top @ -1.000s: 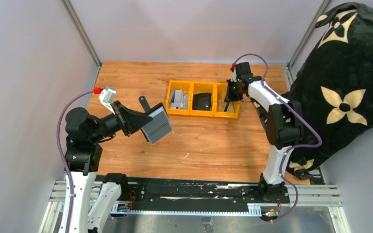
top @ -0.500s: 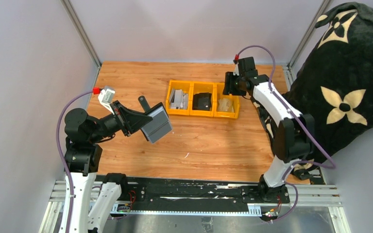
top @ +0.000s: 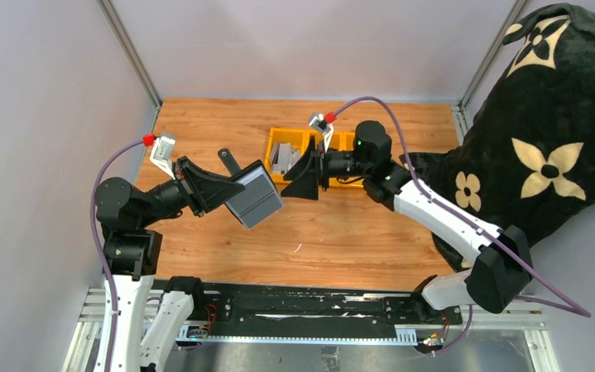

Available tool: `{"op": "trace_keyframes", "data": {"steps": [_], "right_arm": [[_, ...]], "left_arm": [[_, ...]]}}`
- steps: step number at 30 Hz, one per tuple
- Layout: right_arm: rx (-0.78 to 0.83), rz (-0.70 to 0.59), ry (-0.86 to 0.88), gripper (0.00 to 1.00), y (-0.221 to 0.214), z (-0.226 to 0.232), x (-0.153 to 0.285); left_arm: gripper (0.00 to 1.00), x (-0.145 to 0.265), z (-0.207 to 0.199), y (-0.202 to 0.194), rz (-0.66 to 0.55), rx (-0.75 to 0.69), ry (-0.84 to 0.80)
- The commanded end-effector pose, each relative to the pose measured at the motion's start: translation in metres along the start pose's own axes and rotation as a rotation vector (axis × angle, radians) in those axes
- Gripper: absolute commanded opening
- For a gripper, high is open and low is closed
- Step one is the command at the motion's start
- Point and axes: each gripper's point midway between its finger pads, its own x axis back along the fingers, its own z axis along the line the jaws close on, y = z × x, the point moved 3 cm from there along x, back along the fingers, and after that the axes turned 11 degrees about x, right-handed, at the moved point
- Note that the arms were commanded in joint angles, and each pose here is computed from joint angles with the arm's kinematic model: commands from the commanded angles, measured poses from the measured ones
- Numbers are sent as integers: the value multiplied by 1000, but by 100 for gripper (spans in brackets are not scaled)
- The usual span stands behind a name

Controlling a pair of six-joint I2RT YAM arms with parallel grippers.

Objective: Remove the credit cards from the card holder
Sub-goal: Remove the credit card from the card holder.

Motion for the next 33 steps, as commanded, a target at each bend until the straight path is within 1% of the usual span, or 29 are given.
{"op": "trace_keyframes", "data": {"steps": [1, 4, 9, 12, 15, 18, 26, 29, 33], "right_arm": [[44, -23, 218, 78, -9, 36, -13], [27, -36, 276, 79, -20, 43, -17], [27, 1, 361, 79, -43, 61, -24], [26, 17, 366, 79, -51, 69, -28], [34, 13, 349, 79, -49, 72, -30], [47, -13, 319, 79, -40, 73, -31], [136, -154, 225, 80, 8, 76, -32], [173, -202, 258, 80, 24, 88, -33], [197, -207, 337, 80, 34, 113, -40]], "left_arm": [[0, 1, -24, 4, 17, -5, -95], [0, 2, -29, 4, 27, -3, -105], [0, 4, -36, 5, 23, -11, -110], [0, 4, -36, 6, 20, -11, -108], [0, 3, -35, 8, 13, -10, -104], [0, 3, -36, 8, 12, -9, -103], [0, 5, -38, 5, 23, 13, -107], [0, 5, -37, 4, 28, 23, -107], [0, 5, -33, 2, 32, 25, -96]]}}
